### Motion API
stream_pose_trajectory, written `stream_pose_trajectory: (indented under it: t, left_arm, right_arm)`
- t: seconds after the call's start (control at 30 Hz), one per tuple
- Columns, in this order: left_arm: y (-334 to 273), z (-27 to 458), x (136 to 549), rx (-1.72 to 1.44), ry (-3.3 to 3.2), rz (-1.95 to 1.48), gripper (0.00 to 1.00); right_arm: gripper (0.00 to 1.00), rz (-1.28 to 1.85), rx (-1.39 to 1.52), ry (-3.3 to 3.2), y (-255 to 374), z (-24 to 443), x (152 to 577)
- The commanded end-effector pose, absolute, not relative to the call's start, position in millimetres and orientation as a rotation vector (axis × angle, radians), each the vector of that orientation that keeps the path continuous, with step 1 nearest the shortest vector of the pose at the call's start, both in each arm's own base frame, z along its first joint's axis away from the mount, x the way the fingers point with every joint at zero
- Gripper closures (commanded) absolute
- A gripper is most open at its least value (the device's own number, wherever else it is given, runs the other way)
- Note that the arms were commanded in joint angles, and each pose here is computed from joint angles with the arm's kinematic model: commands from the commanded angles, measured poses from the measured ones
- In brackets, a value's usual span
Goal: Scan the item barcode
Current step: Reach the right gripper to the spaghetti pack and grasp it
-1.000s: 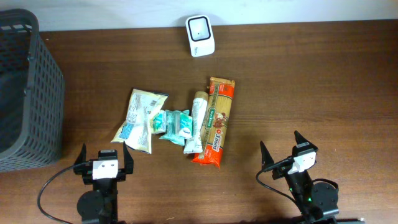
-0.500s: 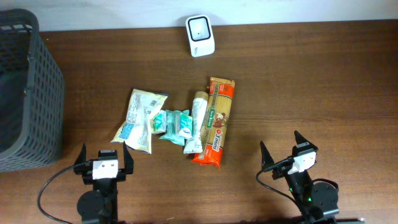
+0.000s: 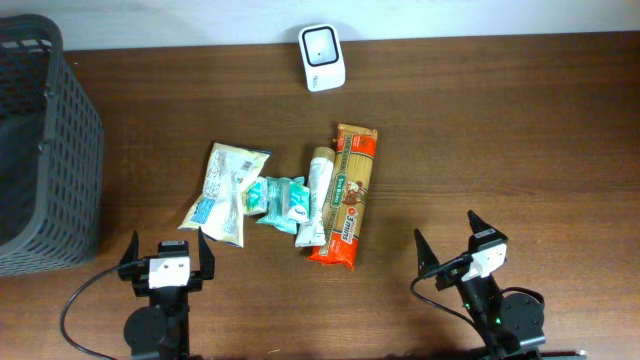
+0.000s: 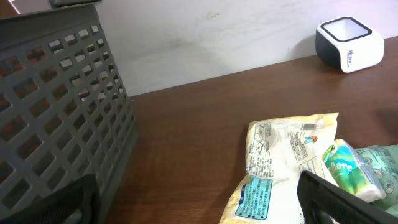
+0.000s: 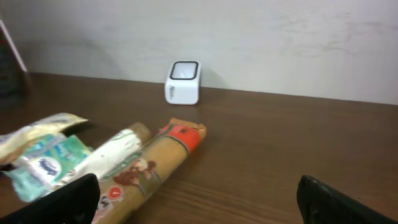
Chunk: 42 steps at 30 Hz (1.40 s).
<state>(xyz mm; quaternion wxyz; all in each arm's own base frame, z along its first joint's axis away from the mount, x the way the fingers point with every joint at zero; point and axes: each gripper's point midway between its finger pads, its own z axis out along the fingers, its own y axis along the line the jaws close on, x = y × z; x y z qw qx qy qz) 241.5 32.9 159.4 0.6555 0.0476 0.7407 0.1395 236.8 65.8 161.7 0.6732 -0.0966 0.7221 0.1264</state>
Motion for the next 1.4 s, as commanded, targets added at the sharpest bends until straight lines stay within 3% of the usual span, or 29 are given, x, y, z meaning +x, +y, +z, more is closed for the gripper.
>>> stream_pose_trajectory:
  t: [0.0,0.7,1.1,1.37]
  left_arm:
    - [35,157,241,0.113,1.678,0.335,0.01]
    - [35,157,241,0.113,1.678,0.335,0.01]
    - [35,157,241,0.113,1.678,0.335,0.01]
    - [35,157,241,0.113,1.678,0.335,0.01]
  right_arm:
    - [0.01,0.379,-0.238,1.633,77,162,232]
    - [0.01,0.405,-0.263,1.691,82,220,229]
    - [0.01,0.725,-0.414,2.050,131,287,248]
    - [0.01,0.801,-0.334,2.422,140,251,296]
